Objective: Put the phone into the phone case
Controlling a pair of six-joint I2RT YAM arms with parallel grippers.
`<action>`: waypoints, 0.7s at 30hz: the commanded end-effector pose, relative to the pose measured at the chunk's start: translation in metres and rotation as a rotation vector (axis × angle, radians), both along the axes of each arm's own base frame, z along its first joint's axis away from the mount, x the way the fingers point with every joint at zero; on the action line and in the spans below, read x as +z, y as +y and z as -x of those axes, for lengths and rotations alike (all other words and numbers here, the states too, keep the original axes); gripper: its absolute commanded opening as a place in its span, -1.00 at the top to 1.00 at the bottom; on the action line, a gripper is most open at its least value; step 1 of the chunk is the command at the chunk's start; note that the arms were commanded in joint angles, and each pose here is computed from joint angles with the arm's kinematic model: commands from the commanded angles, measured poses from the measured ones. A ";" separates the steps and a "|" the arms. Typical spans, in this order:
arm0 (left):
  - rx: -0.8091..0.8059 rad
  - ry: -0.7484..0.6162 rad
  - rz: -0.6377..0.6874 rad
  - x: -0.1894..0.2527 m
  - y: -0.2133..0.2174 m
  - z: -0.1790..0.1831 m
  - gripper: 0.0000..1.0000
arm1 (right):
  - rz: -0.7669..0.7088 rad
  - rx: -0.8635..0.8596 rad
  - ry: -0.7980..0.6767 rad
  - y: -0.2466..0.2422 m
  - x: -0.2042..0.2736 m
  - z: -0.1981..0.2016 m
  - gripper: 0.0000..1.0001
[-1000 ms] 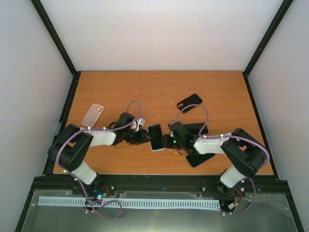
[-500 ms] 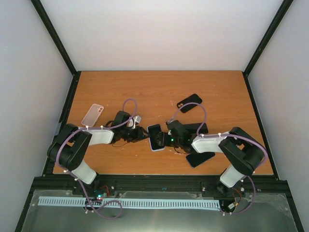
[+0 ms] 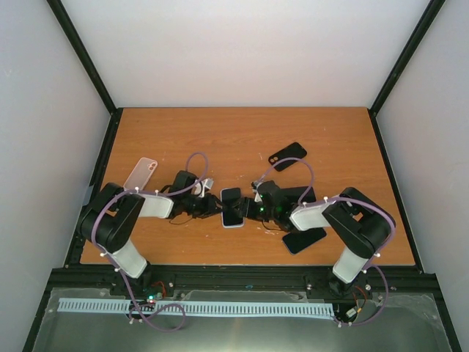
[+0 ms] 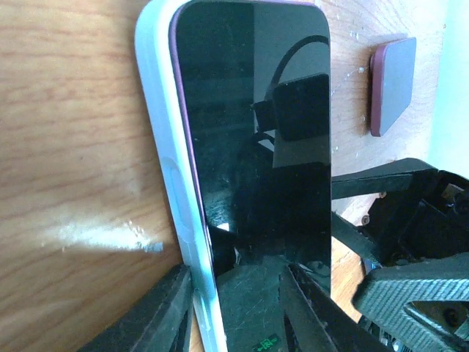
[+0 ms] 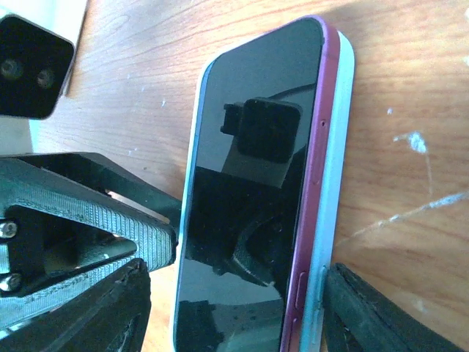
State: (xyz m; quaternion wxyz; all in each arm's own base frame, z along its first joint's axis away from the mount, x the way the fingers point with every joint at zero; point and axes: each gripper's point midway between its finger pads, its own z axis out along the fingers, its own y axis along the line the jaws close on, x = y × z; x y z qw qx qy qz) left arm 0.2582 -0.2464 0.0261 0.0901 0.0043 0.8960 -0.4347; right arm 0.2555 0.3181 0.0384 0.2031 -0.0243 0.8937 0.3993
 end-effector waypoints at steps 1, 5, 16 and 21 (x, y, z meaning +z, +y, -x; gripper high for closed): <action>-0.029 -0.055 0.028 0.016 -0.004 0.004 0.32 | -0.230 0.090 0.015 0.023 0.035 0.014 -0.25; -0.018 -0.058 0.010 0.013 0.002 0.009 0.25 | -0.293 0.124 0.003 0.030 0.052 0.016 -0.22; -0.043 -0.056 0.047 0.011 0.001 0.020 -0.04 | -0.350 0.155 -0.016 0.036 0.071 0.017 -0.23; -0.046 -0.056 0.035 0.010 0.004 0.025 -0.07 | -0.450 0.181 -0.021 0.041 0.086 0.022 -0.23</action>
